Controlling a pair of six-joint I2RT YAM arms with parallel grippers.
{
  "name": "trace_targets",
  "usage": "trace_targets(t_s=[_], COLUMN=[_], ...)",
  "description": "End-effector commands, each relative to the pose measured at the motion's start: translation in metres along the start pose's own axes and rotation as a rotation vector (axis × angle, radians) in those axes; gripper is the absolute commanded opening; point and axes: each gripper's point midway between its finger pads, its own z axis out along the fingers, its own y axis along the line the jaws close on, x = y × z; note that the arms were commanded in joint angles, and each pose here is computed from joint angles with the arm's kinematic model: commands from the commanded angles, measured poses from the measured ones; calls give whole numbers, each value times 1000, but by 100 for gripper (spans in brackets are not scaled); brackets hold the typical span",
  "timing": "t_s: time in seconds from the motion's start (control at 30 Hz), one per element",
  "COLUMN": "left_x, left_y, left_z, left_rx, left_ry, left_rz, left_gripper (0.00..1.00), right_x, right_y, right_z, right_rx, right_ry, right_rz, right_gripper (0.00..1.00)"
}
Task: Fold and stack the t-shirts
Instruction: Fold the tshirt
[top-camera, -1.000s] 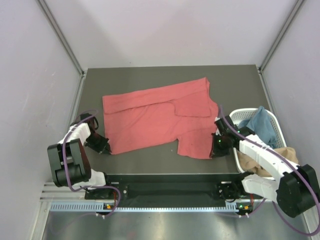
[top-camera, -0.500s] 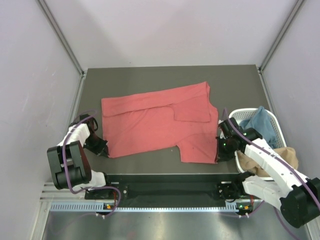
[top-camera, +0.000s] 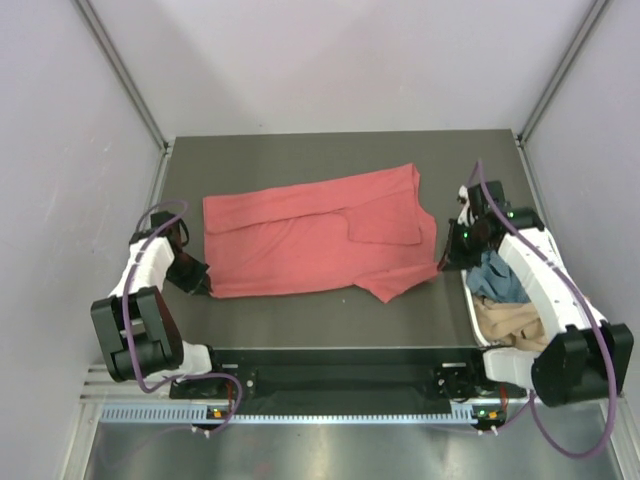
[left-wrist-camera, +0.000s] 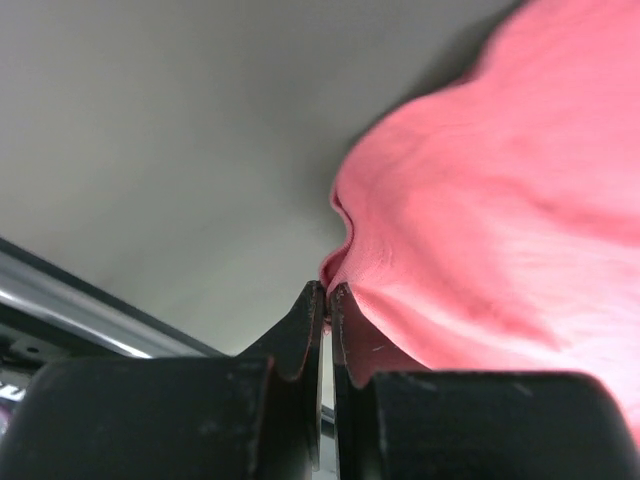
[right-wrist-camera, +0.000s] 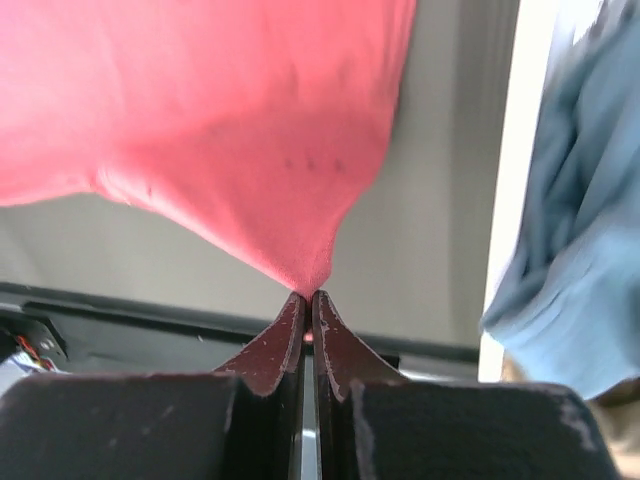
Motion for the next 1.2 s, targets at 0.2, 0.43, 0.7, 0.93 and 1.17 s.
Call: trace_targets(t_s=[0.2,0.43,0.7,0.93,1.17], left_x=[-41,-61,-76,-87,-96], left_y=[-33,-56,-71,-96,-108], left_z=[-34,-31,-17,-9,2], left_rx=[79,81,65,105,101], left_ry=[-99,-128,-99,-63,-45], left_rz=[111,152,157,166,172], left_gripper=[0,0,0,0,0], right_x=[-99,-142,-194,-225,-249], right_y=[31,32,49,56,65], right_z=[-7,2,20,29,45], right_rx=[-89,-73,-127,-144,-181], right_ry=[-112,-126,-146,-184,-195], right_rz=[-93,-71,-44,-47,-21], right_gripper=[0,0,0,0,0])
